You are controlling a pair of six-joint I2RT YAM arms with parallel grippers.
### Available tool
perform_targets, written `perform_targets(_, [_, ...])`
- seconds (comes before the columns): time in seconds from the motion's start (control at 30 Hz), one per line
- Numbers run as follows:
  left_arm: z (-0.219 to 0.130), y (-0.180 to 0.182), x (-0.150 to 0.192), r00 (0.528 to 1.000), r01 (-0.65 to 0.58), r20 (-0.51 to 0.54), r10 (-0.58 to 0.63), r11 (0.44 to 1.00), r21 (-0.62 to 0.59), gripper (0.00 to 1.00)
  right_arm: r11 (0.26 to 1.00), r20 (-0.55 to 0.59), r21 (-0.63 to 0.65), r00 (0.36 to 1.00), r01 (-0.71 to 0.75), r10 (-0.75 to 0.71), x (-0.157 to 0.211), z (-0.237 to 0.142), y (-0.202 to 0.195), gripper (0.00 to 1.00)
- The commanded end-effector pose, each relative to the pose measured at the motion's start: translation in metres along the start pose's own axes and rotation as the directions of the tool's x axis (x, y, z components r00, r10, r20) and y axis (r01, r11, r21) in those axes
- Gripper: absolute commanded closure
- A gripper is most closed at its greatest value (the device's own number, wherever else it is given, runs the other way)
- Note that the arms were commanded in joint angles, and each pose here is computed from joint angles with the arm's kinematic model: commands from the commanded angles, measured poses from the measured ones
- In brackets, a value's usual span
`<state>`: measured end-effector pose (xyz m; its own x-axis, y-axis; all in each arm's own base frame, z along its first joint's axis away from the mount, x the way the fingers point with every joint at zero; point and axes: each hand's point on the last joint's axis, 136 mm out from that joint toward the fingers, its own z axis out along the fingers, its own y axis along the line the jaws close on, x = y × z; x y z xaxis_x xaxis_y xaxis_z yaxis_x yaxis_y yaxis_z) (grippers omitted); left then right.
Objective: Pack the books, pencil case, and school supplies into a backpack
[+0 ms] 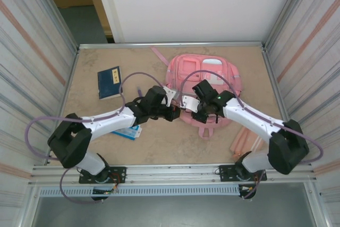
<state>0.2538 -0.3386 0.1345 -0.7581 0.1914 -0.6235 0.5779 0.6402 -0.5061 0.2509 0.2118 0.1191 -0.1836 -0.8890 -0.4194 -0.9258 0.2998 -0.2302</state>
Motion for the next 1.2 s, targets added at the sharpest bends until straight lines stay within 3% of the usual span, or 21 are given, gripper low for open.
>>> perform_targets(0.0, [-0.02, 0.017, -0.025, 0.994, 0.031, 0.105, -0.026, 0.998, -0.049, 1.0, 0.998, 0.146, 0.061, 0.989, 0.004, -0.013, -0.018, -0.034, -0.006, 1.0])
perform_targets(0.17, [-0.045, 0.019, -0.051, 0.983, -0.009, 0.179, 0.024, 0.996, -0.086, 1.0, 0.987, 0.262, 0.154, 0.96, 0.056, -0.095, -0.031, -0.078, -0.009, 1.0])
perform_targets(0.3, [-0.054, 0.025, -0.067, 0.982, -0.043, 0.177, 0.065, 0.991, -0.124, 1.0, 0.969, 0.322, 0.198, 0.924, 0.147, -0.205, -0.03, -0.108, 0.004, 1.0])
perform_targets(0.43, [-0.052, 0.063, -0.076, 0.979, 0.055, 0.2, -0.023, 0.986, -0.155, 1.0, 0.956, 0.344, 0.261, 0.912, 0.136, -0.224, -0.024, -0.128, 0.003, 1.0])
perform_targets(0.5, [-0.057, 0.084, -0.08, 0.971, 0.119, 0.229, -0.073, 0.973, -0.196, 1.0, 0.952, 0.349, 0.274, 0.909, 0.134, -0.228, -0.021, -0.132, 0.003, 1.0])
perform_targets(0.6, [-0.057, 0.105, -0.084, 0.965, 0.116, 0.259, -0.044, 0.956, -0.269, 1.0, 0.947, 0.354, 0.29, 0.905, 0.134, -0.236, -0.017, -0.136, 0.003, 1.0])
perform_targets(0.8, [-0.041, 0.13, -0.079, 0.971, 0.138, 0.23, -0.065, 0.939, -0.316, 1.0, 0.941, 0.406, 0.218, 0.852, 0.26, -0.33, -0.024, -0.135, 0.031, 1.0])
perform_targets(0.9, [-0.035, 0.139, -0.072, 0.973, 0.17, 0.207, -0.103, 0.925, -0.341, 1.0, 0.94, 0.411, 0.232, 0.851, 0.249, -0.326, -0.038, -0.133, 0.033, 1.0])
perform_targets(1.07, [-0.052, 0.14, -0.062, 0.972, 0.187, 0.205, -0.116, 0.909, -0.371, 0.73, 0.943, 0.297, 0.195, 0.9, 0.271, -0.32, -0.033, -0.103, 0.035, 0.93])
perform_targets(1.17, [-0.066, 0.125, -0.055, 0.933, 0.34, 0.21, -0.292, 0.906, -0.252, 0.67, 0.922, 0.138, 0.163, 0.917, 0.352, -0.375, -0.025, -0.075, 0.046, 0.93])
